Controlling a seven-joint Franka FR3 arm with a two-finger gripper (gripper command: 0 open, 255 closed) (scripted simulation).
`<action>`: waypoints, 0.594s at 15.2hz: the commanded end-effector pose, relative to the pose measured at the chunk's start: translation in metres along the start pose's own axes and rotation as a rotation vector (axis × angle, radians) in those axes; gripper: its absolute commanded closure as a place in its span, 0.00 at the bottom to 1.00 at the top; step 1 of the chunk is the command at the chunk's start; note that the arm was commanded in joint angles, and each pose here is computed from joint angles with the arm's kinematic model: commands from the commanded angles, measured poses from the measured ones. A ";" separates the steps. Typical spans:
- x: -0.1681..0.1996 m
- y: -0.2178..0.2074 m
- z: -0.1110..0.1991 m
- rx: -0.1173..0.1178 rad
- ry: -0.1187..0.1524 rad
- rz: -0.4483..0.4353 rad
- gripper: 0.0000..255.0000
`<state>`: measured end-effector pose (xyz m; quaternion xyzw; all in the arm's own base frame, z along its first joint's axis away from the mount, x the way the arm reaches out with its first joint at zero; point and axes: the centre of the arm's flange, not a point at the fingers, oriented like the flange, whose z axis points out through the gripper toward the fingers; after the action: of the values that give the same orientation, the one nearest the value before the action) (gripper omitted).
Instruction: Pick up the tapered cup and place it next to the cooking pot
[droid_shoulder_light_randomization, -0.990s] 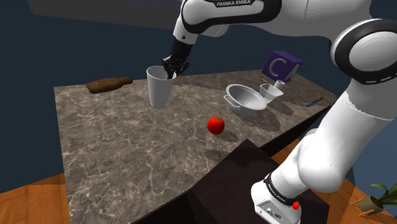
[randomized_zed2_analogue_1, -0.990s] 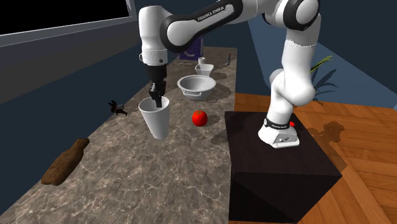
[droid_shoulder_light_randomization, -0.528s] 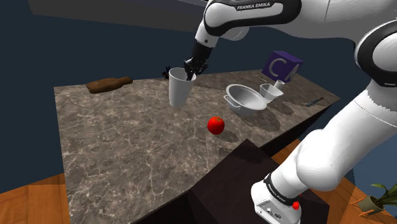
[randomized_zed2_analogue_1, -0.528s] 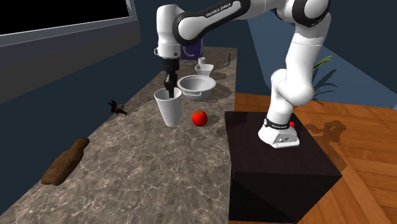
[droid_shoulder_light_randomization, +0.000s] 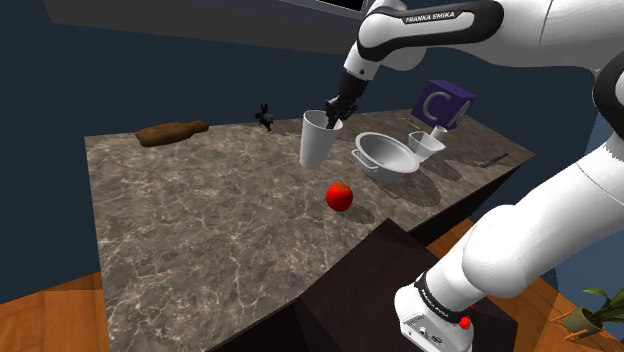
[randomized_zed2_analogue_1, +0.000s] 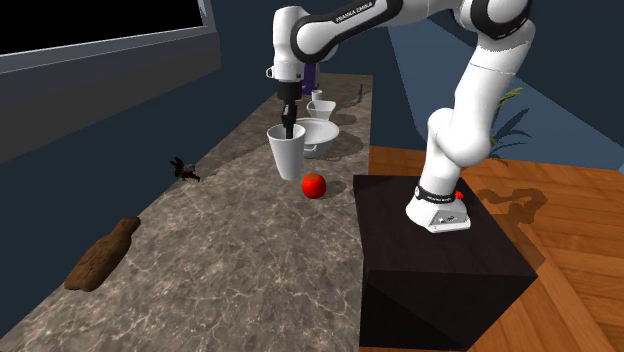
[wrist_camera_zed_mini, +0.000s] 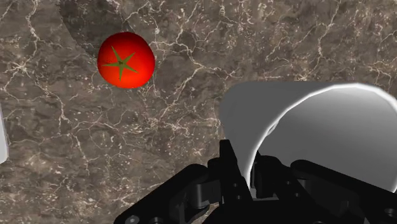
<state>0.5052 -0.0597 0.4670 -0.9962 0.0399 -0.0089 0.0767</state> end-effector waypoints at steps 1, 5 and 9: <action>-0.011 0.022 -0.004 0.001 0.000 -0.002 1.00; -0.031 0.071 -0.012 0.001 0.000 -0.002 1.00; -0.051 0.119 -0.020 0.001 0.000 -0.002 1.00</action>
<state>0.4513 -0.1637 0.4675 -0.9962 0.0398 -0.0089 0.0768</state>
